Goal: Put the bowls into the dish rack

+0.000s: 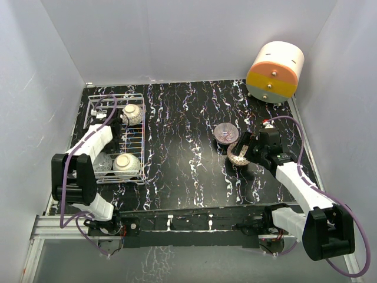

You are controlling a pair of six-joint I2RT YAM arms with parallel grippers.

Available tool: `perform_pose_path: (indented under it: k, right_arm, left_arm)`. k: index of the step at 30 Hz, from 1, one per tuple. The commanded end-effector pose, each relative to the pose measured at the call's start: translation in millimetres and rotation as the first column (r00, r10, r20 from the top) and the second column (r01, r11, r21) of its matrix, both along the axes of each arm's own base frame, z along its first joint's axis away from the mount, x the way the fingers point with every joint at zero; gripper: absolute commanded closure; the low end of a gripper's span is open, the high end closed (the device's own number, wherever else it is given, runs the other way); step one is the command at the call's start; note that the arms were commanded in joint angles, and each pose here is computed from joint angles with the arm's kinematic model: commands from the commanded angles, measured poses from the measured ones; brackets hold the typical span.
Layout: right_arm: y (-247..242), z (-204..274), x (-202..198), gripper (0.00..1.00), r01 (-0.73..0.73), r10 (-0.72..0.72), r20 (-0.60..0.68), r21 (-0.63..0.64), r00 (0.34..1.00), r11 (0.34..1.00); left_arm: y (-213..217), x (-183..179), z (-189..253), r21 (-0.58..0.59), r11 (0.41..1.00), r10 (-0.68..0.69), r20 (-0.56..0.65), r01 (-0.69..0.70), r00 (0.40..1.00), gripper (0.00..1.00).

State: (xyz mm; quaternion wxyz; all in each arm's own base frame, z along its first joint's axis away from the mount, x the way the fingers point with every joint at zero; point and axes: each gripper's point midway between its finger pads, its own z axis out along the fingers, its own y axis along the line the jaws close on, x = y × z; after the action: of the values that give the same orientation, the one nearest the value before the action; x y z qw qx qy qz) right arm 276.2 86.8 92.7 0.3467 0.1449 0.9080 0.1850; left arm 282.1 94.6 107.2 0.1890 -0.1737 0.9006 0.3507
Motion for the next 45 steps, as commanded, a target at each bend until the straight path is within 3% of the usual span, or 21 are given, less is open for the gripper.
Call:
perform_pose_path:
  k: [1,10,18,22,27,32,36,39,43,45]
  right_arm:
    - [-1,14,11,0.02,0.000,0.001,0.045,-0.009,0.999,1.000]
    - [0,10,8,0.02,-0.009,0.009,0.039,-0.006,0.999,1.000]
    - [-1,6,9,0.02,0.008,-0.007,0.035,-0.009,0.999,1.000]
    - [-5,5,11,0.02,0.031,-0.030,0.032,-0.024,0.999,0.999]
    - [-18,25,22,0.02,0.103,-0.099,0.091,-0.049,0.991,0.993]
    - [-34,61,38,0.02,0.192,-0.182,0.169,-0.048,0.969,0.980]
    - [-49,88,46,0.02,0.254,-0.238,0.236,-0.040,0.942,0.966]
    - [-57,97,47,0.02,0.291,-0.275,0.245,-0.033,0.930,0.956]
    - [-81,104,44,0.02,0.397,-0.377,0.254,-0.034,0.891,0.917]
    - [-97,111,41,0.02,0.468,-0.443,0.265,-0.032,0.856,0.883]
  left_arm:
    - [1,-26,-3,0.001,1.000,0.018,-0.044,-0.018,0.999,0.03]
    - [0,-34,13,-0.018,1.000,0.019,0.051,-0.019,0.999,0.03]
    - [-12,22,62,-0.077,0.995,-0.036,0.263,0.058,0.964,0.03]
    - [-51,58,99,-0.195,0.945,-0.154,0.443,0.262,0.883,0.03]
    - [-147,79,113,-0.239,0.802,-0.369,0.523,0.547,0.768,0.03]
    - [-260,80,98,-0.242,0.609,-0.543,0.567,0.755,0.619,0.03]
    - [-338,86,90,-0.167,0.459,-0.687,0.557,0.873,0.467,0.03]
    - [-391,91,85,-0.088,0.325,-0.778,0.541,0.942,0.319,0.03]
    - [-453,97,90,-0.055,0.121,-0.789,0.601,0.991,0.129,0.03]
    - [-475,100,95,-0.063,0.067,-0.773,0.628,0.996,0.091,0.03]
